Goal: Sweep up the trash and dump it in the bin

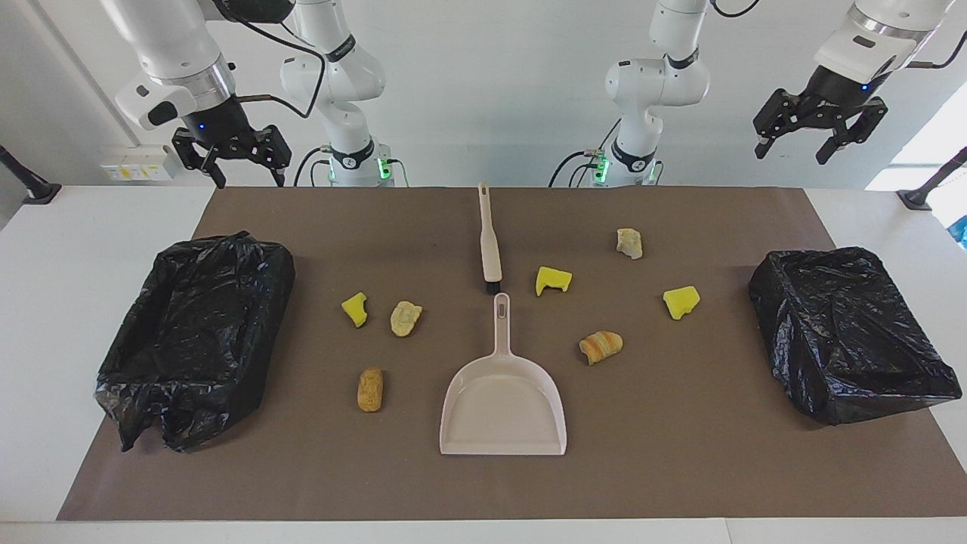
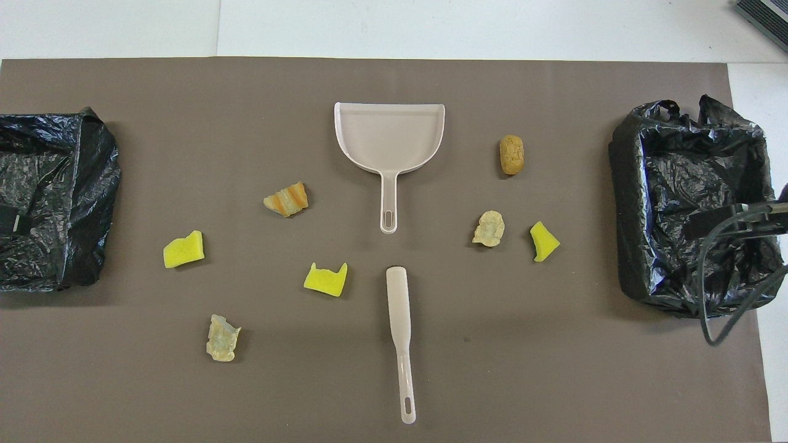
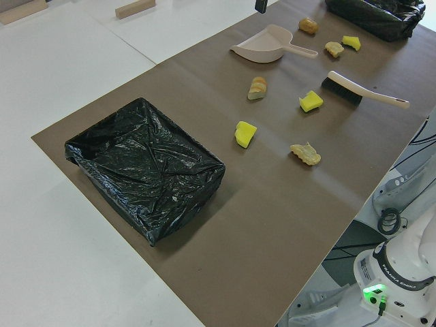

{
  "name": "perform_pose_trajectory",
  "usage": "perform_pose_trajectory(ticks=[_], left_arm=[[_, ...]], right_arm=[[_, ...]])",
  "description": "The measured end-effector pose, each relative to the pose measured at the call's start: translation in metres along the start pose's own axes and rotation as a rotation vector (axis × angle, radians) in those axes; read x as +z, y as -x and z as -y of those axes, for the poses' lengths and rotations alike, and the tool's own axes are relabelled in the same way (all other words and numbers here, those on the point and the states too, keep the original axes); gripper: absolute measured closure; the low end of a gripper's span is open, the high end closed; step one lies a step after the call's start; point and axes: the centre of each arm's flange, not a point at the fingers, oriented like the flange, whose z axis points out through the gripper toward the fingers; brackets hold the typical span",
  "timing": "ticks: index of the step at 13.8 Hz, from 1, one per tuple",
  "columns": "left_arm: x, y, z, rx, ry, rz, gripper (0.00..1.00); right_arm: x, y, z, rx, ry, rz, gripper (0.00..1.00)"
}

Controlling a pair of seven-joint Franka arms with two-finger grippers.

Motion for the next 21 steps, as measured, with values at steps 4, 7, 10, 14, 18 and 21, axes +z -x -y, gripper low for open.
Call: perform_pose_trajectory(ticks=[4, 7, 10, 14, 18, 21], left_arm=[[0.0010, 0.0011, 0.0033, -0.006, 0.001, 0.005, 0.00], [0.0019, 0.0015, -0.0003, 0.000, 0.001, 0.007, 0.00], [0.0059, 0.0047, -0.0045, 0.008, 0.003, 0.016, 0.00], [0.0067, 0.0078, -0.0055, 0.010, 0.004, 0.016, 0.00], [0.0044, 0.0049, -0.0045, 0.009, 0.001, -0.012, 0.00], [0.0041, 0.0046, -0.0042, 0.008, 0.001, -0.015, 0.00]], right_arm=[[0.0000, 0.0000, 0.0000, 0.000, 0.000, 0.000, 0.00], [0.0000, 0.0000, 0.0000, 0.000, 0.000, 0.000, 0.00], [0.0000, 0.0000, 0.0000, 0.000, 0.000, 0.000, 0.00], [0.0000, 0.0000, 0.0000, 0.000, 0.000, 0.000, 0.00], [0.0000, 0.0000, 0.0000, 0.000, 0.000, 0.000, 0.00], [0.0000, 0.0000, 0.0000, 0.000, 0.000, 0.000, 0.00]])
